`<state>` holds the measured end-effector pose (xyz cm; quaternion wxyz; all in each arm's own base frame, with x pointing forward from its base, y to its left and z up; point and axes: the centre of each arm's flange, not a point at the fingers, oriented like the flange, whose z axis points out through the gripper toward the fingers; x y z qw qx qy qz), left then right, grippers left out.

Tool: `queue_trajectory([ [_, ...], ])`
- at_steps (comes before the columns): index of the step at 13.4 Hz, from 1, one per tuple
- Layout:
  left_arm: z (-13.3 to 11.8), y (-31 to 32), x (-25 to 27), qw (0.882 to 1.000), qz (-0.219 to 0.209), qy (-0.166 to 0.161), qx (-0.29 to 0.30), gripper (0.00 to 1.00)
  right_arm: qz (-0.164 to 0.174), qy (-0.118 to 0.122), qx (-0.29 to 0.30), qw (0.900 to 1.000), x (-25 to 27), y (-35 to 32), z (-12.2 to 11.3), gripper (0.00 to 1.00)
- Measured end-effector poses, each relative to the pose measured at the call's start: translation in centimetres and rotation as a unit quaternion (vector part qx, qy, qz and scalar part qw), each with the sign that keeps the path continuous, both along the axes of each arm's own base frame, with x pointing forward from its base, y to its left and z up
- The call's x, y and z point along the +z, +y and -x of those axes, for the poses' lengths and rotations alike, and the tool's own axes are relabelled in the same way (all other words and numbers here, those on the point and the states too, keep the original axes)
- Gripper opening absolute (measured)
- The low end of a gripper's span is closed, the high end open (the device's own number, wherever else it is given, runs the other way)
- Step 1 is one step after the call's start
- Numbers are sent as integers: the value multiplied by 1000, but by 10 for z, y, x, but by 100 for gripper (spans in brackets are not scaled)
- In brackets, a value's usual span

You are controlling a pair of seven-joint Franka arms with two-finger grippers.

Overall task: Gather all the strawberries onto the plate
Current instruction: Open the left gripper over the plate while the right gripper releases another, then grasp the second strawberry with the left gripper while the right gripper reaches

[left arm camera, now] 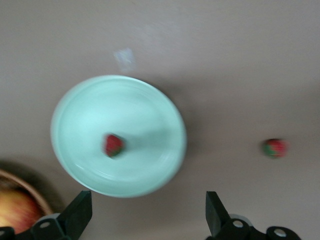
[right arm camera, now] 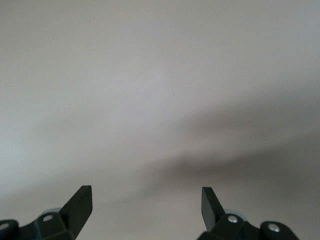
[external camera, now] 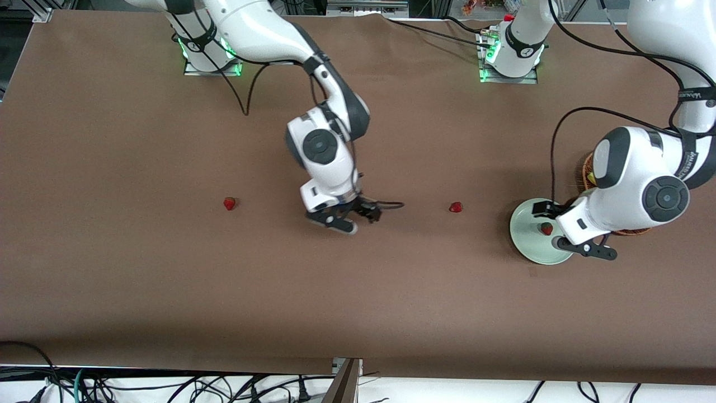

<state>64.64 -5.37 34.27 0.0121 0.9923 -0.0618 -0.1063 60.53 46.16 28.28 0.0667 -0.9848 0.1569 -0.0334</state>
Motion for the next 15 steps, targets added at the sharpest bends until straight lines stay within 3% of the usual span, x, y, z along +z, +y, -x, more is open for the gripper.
queue_trajectory([
  [3,14,-73,-14,997,-7,9,81,100,68,27,77,994,24,-94,-34,97],
  [6,32,-123,-58,992,-9,-14,125,100,101,61,118,986,11,-191,-40,99],
  [8,52,-151,-92,987,-9,-44,154,100,103,83,125,983,-6,-247,-33,99],
  [10,72,-164,-120,986,-18,-65,156,100,100,89,127,983,-27,-290,-23,99],
  [15,90,-176,-154,990,-27,-66,126,100,71,84,97,989,-81,-319,12,96],
])
